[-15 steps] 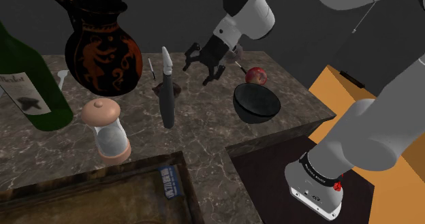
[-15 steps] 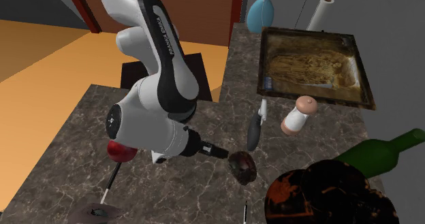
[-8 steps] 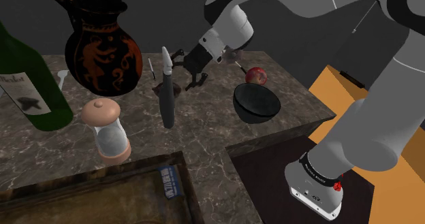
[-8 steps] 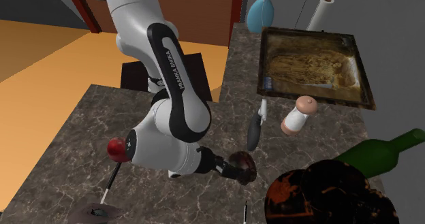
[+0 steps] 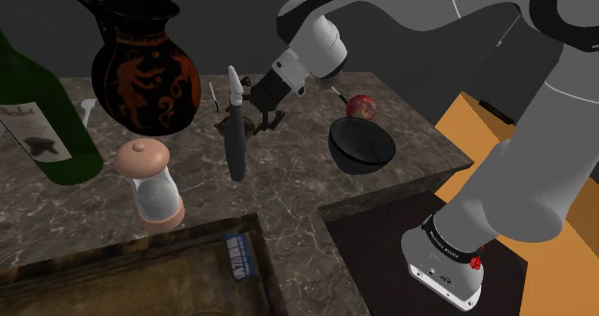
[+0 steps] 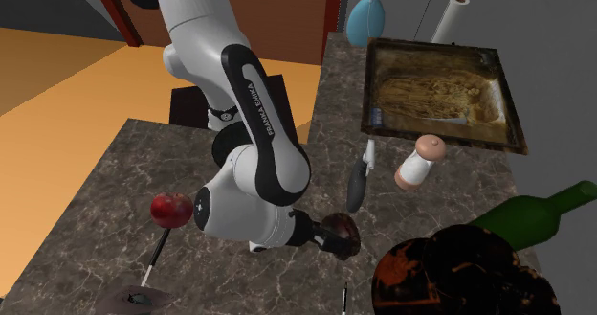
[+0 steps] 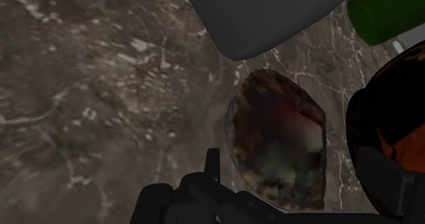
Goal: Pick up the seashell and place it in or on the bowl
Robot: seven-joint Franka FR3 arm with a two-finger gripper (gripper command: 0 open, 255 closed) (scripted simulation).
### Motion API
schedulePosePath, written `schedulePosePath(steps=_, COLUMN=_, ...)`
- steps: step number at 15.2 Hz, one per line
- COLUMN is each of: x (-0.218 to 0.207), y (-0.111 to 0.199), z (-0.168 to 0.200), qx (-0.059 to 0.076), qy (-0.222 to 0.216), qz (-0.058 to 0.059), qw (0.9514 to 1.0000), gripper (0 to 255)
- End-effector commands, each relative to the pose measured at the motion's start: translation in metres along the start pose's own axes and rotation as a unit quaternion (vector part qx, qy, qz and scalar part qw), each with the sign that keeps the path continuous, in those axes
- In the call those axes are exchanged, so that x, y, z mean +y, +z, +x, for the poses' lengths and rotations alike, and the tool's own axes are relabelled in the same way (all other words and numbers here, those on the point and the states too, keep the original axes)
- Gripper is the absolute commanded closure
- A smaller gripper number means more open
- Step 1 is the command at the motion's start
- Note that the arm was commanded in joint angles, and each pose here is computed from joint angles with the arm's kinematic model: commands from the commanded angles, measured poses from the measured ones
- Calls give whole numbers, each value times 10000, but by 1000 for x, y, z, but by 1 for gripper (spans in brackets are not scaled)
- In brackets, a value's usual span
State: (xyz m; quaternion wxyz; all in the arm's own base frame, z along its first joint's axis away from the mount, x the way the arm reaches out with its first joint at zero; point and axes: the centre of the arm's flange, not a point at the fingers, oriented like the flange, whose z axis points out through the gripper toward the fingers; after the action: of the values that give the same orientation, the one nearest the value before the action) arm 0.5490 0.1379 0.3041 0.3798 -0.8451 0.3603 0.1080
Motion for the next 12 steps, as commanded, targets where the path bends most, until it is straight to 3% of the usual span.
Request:
schedulePosePath(steps=1, x=0, y=0, z=0, qx=1, qy=0, qz=1, qw=10000, gripper=0)
schedulePosePath(steps=5, x=0, y=0, z=0, qx=1, qy=0, qz=1, qw=10000, gripper=0)
schedulePosePath(steps=6, x=0, y=0, z=0, qx=1, qy=0, qz=1, qw=10000, gripper=255)
schedulePosePath(steps=12, x=0, y=0, z=0, qx=1, qy=0, qz=1, qw=10000, gripper=255)
